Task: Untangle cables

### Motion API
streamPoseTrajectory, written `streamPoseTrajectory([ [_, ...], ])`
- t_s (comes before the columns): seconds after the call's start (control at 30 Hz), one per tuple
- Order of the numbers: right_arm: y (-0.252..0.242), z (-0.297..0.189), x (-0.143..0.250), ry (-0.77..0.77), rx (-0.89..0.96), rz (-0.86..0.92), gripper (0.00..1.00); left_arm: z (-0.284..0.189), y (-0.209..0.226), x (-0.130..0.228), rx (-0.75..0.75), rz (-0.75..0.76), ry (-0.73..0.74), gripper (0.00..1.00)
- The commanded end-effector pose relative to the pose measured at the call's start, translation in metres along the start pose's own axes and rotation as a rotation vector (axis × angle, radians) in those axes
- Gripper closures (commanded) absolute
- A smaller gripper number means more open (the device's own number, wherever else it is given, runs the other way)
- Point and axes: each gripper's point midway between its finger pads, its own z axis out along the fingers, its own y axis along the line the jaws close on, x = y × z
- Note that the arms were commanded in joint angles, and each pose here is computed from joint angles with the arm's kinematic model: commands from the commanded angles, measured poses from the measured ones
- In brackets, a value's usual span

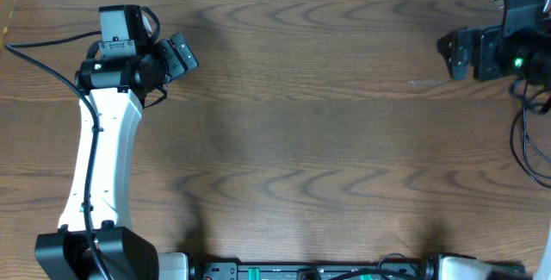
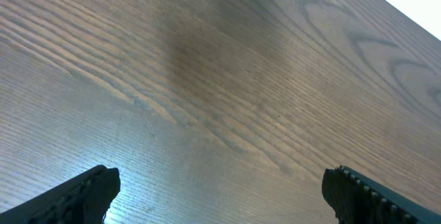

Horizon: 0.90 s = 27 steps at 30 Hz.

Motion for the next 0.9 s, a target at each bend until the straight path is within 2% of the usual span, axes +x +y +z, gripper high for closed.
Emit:
streamPoseTrajectory([
  [0.0,0.011,-0.006,0.018,-0.091,0.006,-0.050,0.01,0.001,0.001,-0.002,-0.007,-0.001,-0.002,0.00],
  [0.53,0.039,0.003,0.112,-0.644,0.066,-0.229,0.01,0.001,0.001,-0.002,-0.007,-0.001,-0.002,0.00],
  [0.87,0.046,0.024,0.169,-0.778,0.072,-0.270,0.01,0.001,0.001,-0.002,-0.007,-0.001,-0.002,0.00],
])
